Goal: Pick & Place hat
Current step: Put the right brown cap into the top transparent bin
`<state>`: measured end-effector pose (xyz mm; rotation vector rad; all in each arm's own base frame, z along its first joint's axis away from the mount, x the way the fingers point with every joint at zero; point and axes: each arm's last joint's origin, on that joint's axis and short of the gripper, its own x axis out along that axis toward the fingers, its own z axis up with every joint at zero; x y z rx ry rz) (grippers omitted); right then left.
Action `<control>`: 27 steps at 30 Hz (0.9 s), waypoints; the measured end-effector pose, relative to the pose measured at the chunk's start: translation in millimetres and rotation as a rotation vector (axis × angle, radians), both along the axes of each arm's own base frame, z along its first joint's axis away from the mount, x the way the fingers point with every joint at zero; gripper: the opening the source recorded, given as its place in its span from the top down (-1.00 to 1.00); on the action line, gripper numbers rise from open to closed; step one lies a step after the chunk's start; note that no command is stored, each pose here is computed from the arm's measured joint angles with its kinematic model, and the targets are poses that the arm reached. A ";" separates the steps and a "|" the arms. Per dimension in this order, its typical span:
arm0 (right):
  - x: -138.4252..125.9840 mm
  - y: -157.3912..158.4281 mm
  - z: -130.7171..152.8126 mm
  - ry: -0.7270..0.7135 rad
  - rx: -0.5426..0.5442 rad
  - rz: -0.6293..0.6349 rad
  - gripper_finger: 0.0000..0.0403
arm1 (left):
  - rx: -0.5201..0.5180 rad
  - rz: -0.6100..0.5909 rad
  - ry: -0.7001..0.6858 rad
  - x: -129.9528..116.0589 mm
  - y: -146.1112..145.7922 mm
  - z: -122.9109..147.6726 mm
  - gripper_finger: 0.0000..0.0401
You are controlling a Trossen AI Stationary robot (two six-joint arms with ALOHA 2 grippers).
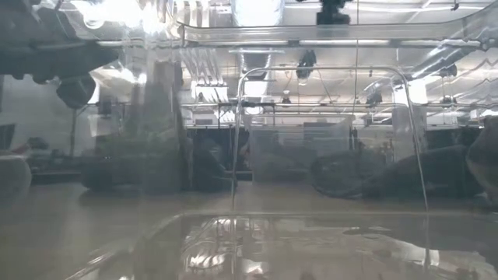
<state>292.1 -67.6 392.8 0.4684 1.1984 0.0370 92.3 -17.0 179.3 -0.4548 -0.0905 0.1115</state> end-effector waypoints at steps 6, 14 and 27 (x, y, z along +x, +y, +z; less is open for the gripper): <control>-1.6 27.6 -7.4 0.093 0.046 0.093 -0.17 | -0.057 -0.004 -0.008 0.0 0.0 0.1 1.00; 1.6 66.1 -31.1 0.217 0.075 0.154 -0.17 | -0.122 -0.009 -0.017 0.0 0.0 0.2 1.00; -11.9 127.7 -85.7 0.469 0.060 0.305 -0.17 | -0.124 -0.009 -0.018 0.0 0.0 0.3 1.00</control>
